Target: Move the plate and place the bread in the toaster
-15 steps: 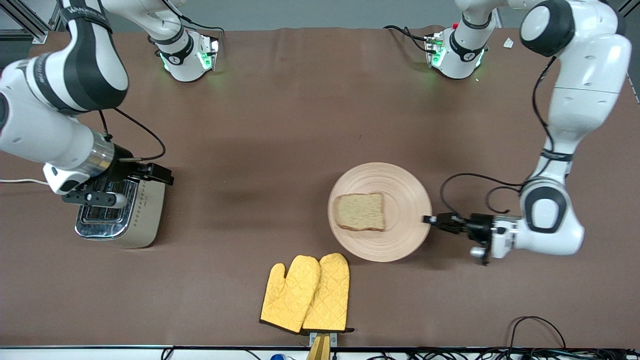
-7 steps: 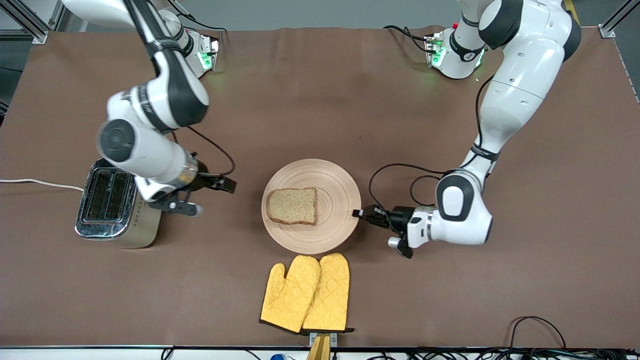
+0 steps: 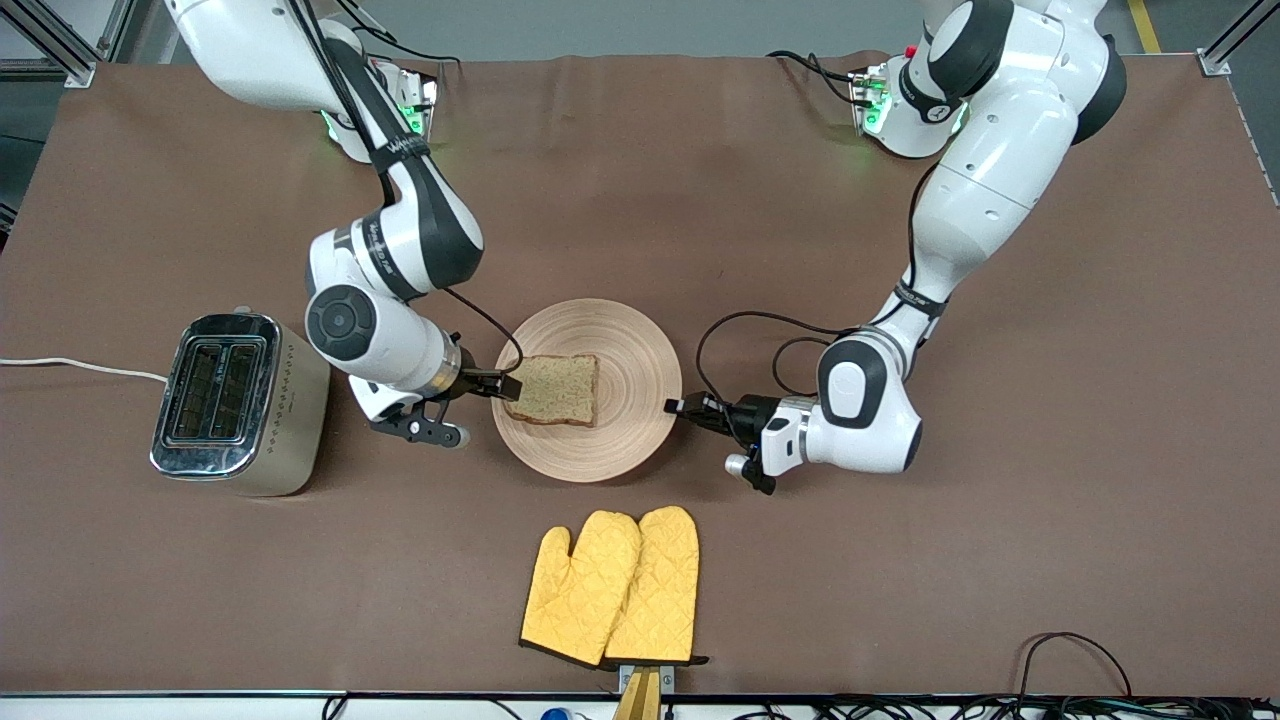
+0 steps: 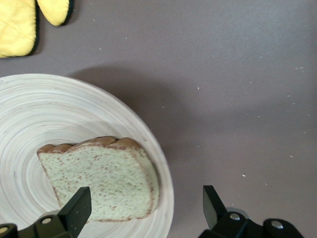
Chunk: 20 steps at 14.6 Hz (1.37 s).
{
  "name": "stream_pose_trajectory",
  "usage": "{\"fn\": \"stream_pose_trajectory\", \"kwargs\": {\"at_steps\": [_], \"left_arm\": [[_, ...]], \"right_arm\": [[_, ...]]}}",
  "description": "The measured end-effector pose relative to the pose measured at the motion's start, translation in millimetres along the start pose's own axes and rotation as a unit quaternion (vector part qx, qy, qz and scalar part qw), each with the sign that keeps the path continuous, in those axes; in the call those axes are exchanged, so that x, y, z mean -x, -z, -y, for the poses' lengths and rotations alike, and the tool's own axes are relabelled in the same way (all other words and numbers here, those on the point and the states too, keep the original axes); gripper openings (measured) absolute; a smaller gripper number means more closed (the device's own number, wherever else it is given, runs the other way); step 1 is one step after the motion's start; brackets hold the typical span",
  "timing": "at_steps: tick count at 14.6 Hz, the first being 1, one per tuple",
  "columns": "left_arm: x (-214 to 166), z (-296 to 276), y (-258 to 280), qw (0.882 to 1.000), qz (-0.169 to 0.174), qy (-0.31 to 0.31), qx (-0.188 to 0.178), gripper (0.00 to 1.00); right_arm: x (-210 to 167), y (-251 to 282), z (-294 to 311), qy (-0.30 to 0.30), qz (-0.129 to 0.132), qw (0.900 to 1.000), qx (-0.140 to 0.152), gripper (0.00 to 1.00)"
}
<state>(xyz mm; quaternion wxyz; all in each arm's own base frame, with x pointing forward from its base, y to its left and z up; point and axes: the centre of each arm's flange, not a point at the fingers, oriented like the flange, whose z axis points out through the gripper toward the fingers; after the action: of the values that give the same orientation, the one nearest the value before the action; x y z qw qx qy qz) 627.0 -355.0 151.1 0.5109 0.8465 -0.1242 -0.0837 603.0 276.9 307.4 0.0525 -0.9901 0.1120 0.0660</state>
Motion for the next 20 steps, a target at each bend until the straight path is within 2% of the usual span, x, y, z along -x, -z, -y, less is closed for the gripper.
{"fn": "stream_pose_trajectory", "kwargs": {"at_steps": [4, 5, 10, 11, 12, 13, 14, 15, 16, 20], "left_arm": [[7, 14, -25, 1.0, -0.001, 0.007, -0.013, 0.09], [8, 17, -26, 1.0, -0.002, 0.008, -0.011, 0.14], [-4, 4, -8, 0.999, -0.025, 0.008, -0.02, 0.63], [-9, 1, 5, 0.999, -0.031, 0.005, -0.034, 0.7], [-15, -6, 23, 0.998, -0.033, 0.0, -0.059, 0.83], [-22, -19, 46, 0.995, -0.037, 0.002, -0.089, 0.92], [-29, -36, 72, 0.992, -0.043, 0.009, -0.121, 0.99], [-33, -57, 98, 0.987, -0.051, 0.018, -0.152, 1.0], [-35, -79, 122, 0.982, -0.056, 0.026, -0.177, 1.0], [-22, -143, 212, 0.959, -0.057, 0.036, -0.275, 1.0]], "right_arm": [[3, -27, 5, 0.004, 0.015, 1.0, 0.012, 0.97], [5, -32, 6, 0.006, 0.017, 1.0, 0.015, 0.96], [2, -60, 7, 0.01, 0.016, 0.999, 0.026, 0.94], [1, -63, 6, 0.01, 0.017, 0.999, 0.027, 0.89], [1, -65, 6, 0.01, 0.017, 0.999, 0.027, 0.79], [1, -65, 6, 0.01, 0.017, 0.999, 0.027, 0.68], [1, -64, 6, 0.01, 0.017, 0.999, 0.027, 0.68], [0, -64, 6, 0.01, 0.016, 0.999, 0.027, 0.64], [0, -64, 5, 0.009, 0.016, 0.999, 0.027, 0.52], [-3, -64, 1, 0.005, 0.015, 0.999, 0.029, 0.47]]}}
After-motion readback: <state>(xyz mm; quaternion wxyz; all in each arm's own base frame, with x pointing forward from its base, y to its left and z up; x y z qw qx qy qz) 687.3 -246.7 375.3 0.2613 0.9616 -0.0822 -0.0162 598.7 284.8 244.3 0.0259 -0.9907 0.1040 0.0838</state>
